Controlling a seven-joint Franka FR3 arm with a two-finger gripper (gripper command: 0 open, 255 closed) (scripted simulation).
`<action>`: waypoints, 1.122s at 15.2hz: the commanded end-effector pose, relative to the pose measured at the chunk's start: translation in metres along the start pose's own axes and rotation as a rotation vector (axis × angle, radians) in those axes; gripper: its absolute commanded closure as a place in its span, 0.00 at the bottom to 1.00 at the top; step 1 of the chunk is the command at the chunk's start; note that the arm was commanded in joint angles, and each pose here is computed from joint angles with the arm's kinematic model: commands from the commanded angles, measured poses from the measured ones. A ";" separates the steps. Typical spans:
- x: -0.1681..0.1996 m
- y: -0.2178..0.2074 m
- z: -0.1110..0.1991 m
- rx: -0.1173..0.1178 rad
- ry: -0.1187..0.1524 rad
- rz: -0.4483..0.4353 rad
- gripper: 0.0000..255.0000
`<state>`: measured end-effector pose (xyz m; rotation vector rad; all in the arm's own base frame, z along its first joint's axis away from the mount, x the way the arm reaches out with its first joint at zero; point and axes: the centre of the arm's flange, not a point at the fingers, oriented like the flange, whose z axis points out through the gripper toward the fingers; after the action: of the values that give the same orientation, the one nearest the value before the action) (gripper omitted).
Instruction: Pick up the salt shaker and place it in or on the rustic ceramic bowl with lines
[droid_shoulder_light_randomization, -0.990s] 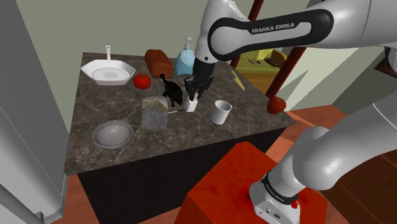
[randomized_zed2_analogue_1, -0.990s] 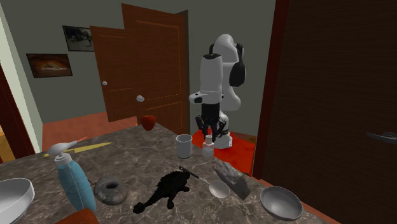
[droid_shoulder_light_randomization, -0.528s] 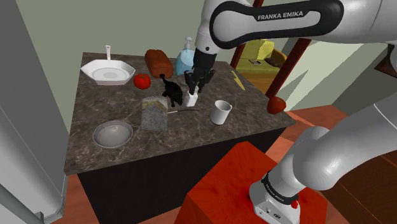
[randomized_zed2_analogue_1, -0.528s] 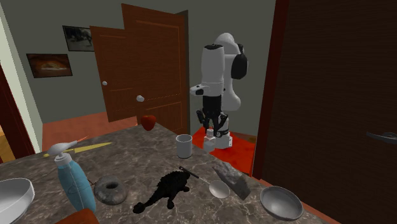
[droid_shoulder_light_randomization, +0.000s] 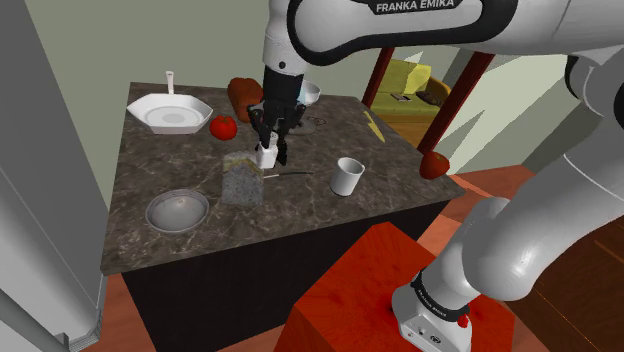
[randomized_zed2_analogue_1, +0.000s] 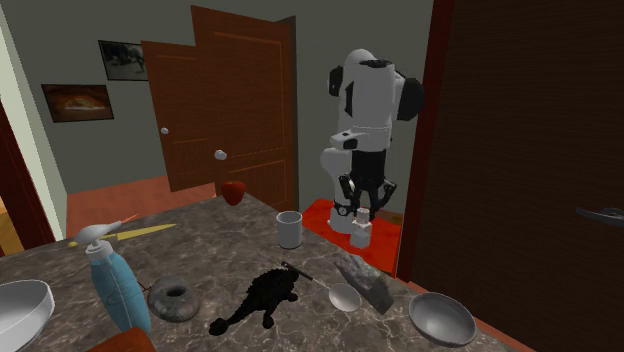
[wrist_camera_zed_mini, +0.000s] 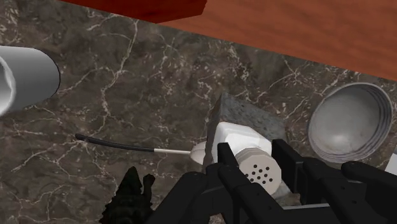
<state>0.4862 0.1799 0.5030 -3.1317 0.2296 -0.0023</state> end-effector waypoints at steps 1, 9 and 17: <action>0.004 -0.024 -0.003 0.001 0.000 0.001 1.00; 0.021 -0.127 -0.017 0.001 0.000 0.001 1.00; 0.033 -0.203 -0.011 0.001 0.000 0.001 1.00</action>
<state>0.5466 0.3745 0.5195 -3.1311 0.2300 -0.0013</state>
